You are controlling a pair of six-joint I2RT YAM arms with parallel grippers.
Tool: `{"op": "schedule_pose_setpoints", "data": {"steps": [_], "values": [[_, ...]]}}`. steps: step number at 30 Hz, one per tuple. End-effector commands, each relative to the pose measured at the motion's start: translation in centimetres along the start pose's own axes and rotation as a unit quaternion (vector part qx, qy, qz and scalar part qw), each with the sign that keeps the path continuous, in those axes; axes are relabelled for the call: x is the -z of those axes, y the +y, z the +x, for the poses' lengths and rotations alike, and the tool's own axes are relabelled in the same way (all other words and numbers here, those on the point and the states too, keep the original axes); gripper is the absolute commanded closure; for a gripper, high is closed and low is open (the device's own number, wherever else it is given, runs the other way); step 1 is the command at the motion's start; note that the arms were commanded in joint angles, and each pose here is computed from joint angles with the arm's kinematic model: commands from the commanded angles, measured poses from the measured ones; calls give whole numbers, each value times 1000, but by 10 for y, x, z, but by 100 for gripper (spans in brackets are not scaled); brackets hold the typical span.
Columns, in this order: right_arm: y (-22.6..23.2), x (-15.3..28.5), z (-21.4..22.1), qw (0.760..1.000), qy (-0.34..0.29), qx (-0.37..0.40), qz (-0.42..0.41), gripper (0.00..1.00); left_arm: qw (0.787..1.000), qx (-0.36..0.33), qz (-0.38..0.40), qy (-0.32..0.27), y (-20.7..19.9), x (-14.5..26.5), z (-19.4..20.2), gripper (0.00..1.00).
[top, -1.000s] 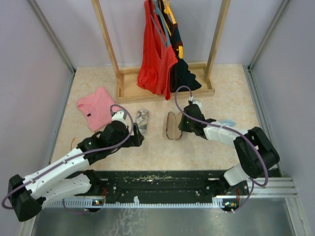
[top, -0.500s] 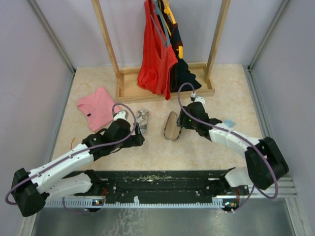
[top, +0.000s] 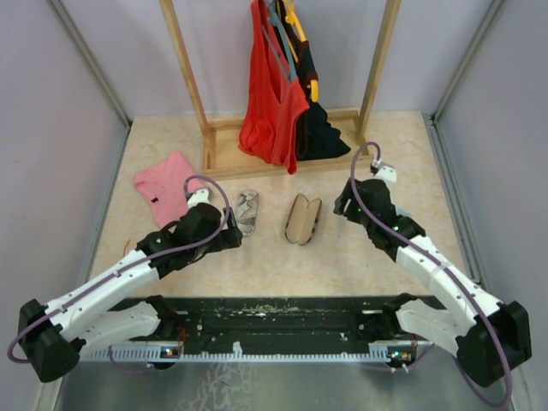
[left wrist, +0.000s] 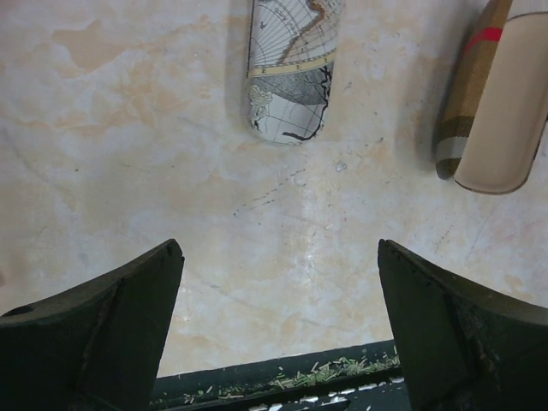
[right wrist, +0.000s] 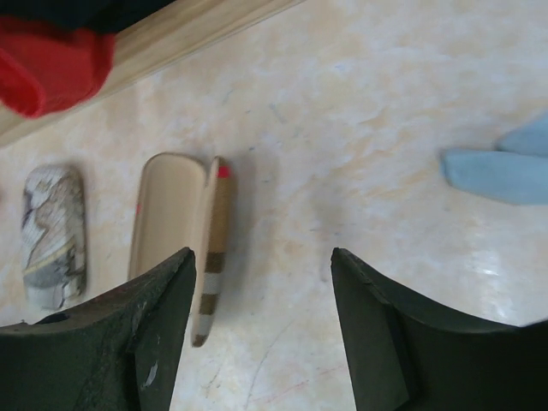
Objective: Organize the sunglasses
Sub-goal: Adjust the sunglasses case at the center of the board, then pick up the glasses cleaning cloth from the center of the board.
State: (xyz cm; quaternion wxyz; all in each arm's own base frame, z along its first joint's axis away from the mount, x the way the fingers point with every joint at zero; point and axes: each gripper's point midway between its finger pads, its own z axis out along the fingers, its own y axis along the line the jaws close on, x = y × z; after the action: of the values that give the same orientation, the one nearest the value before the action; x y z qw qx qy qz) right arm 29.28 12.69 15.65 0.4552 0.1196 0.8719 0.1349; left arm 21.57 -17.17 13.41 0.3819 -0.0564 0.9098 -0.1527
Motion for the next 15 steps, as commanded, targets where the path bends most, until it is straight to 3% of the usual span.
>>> {"op": "schedule_pose_setpoints", "data": {"steps": [1,8,15], "values": [[-54,13,-15,993,-42,-40,106,35,999,16,-35,-19,10,8,-15,0],[-122,4,-25,971,-33,-56,228,36,999,16,-23,-33,11,12,-17,0],[-147,-28,-16,969,6,-83,234,38,999,-4,38,-30,-1,15,-9,0]]}}
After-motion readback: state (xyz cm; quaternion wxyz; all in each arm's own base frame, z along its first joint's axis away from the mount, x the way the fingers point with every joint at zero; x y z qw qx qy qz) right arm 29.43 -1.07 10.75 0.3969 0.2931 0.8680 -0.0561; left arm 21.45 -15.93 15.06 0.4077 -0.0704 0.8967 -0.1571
